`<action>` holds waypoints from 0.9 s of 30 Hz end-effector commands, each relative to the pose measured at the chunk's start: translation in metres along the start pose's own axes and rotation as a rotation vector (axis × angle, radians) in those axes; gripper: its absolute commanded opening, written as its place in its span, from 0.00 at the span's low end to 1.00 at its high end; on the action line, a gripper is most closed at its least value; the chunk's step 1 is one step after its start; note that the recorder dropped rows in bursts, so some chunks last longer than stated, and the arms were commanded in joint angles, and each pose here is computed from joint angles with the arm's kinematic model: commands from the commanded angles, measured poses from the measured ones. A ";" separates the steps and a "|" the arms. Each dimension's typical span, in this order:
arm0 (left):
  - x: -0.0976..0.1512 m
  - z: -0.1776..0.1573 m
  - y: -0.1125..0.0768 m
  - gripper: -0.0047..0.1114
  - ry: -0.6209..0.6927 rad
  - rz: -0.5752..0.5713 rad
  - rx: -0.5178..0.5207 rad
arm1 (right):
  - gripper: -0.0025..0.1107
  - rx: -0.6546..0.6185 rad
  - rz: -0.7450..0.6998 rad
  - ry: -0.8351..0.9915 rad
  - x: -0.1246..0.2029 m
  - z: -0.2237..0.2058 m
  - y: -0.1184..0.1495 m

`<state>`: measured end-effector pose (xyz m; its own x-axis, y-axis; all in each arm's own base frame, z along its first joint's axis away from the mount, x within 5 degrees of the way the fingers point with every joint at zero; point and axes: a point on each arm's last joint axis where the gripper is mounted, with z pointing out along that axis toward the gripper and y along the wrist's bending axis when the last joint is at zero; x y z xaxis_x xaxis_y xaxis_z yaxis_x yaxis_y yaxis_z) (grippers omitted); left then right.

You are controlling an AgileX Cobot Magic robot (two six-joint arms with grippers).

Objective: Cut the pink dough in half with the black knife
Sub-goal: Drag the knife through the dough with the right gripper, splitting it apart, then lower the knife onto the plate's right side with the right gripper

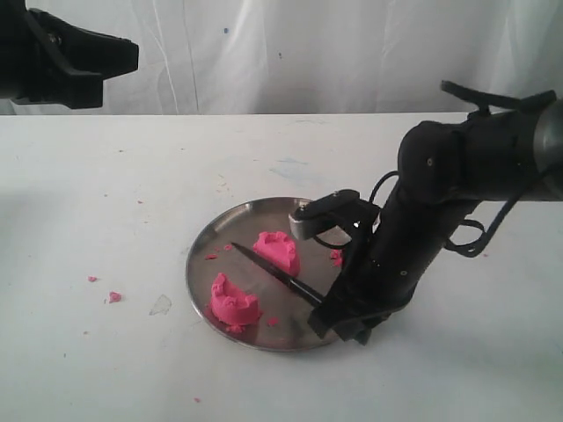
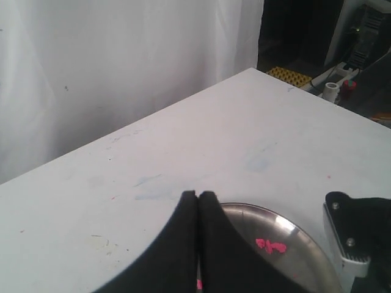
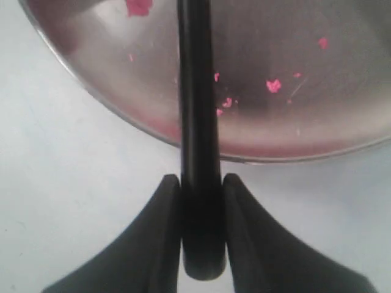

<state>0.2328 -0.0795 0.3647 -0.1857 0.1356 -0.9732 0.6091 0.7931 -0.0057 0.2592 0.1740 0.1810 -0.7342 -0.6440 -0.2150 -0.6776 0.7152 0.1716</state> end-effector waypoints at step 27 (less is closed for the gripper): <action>0.000 -0.001 -0.005 0.04 0.001 -0.019 0.039 | 0.02 0.221 0.110 -0.243 -0.017 0.003 -0.060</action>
<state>0.2321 -0.0803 0.3643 -0.1926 0.1345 -0.9720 0.6167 0.7871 -0.0133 0.3096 0.1433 0.1705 -0.7586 -0.5058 -0.4108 -0.5498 0.8352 -0.0130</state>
